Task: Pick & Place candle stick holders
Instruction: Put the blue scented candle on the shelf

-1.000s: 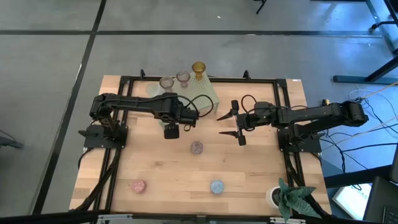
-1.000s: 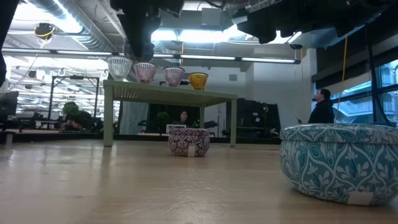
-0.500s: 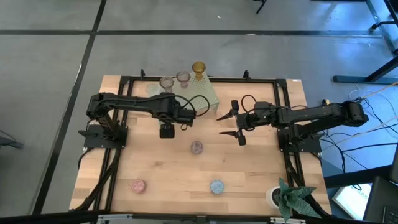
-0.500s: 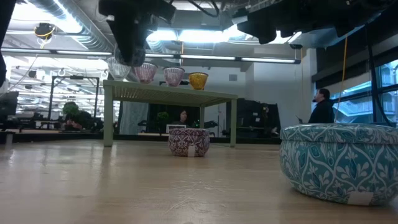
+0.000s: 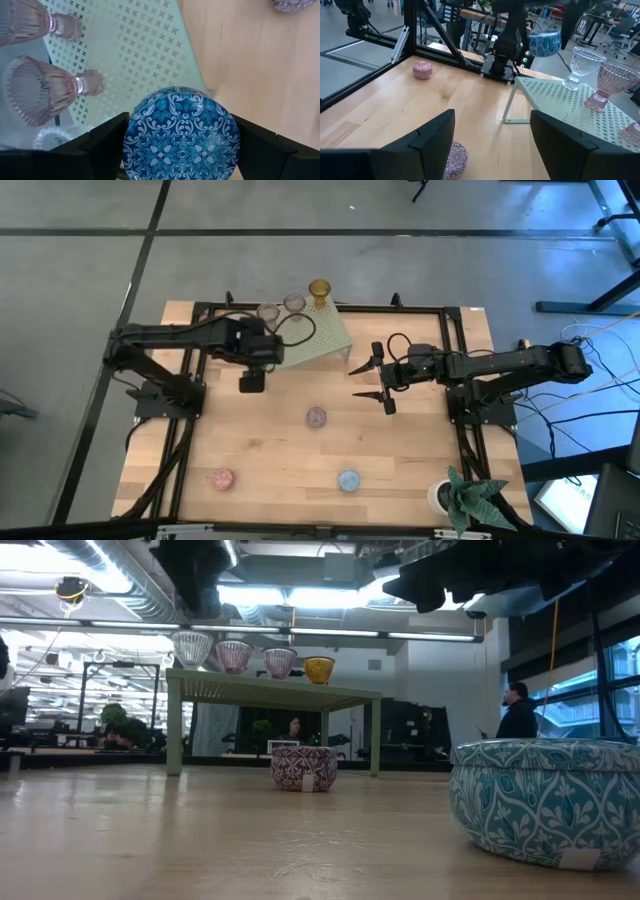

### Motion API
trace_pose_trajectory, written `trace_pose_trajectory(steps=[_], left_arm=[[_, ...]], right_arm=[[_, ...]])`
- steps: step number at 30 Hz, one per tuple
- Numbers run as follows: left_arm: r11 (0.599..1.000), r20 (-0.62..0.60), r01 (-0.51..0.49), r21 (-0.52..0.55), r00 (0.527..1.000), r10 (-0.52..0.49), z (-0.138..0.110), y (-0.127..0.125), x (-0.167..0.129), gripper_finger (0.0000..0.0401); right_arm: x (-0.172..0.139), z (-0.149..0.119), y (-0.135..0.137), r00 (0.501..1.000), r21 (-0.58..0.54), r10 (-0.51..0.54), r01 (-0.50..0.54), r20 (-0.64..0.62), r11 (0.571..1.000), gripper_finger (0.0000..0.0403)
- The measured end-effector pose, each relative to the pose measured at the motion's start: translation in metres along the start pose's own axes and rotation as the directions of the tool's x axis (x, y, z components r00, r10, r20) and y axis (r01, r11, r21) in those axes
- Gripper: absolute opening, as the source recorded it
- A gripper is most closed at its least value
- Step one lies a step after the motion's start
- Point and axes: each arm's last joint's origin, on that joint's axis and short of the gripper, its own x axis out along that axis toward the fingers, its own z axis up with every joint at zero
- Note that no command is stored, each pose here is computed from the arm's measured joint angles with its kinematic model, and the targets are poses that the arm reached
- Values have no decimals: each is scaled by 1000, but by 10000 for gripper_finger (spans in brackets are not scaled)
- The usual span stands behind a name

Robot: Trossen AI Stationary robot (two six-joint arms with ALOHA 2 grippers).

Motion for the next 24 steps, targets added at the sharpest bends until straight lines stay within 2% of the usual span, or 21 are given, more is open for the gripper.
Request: trace_pose_trajectory(steps=[6, 12, 24], left_arm=[[1000, 54, 9, 4, 999, -9, -10, -4, 29, 304], [1000, -29, 30, -5, 999, -30, -18, -6, 53, 304], [993, -8, 39, -111, 999, -40, -17, 12, 64, 304]], right_arm=[[0, 0, 0, 1000, -1, -1, 1, 2, 1000, 264], [0, 0, 0, 1000, -1, -1, 1, 2, 1000, 264], [0, 0, 0, 1000, -1, -1, 1, 2, 1000, 264]])
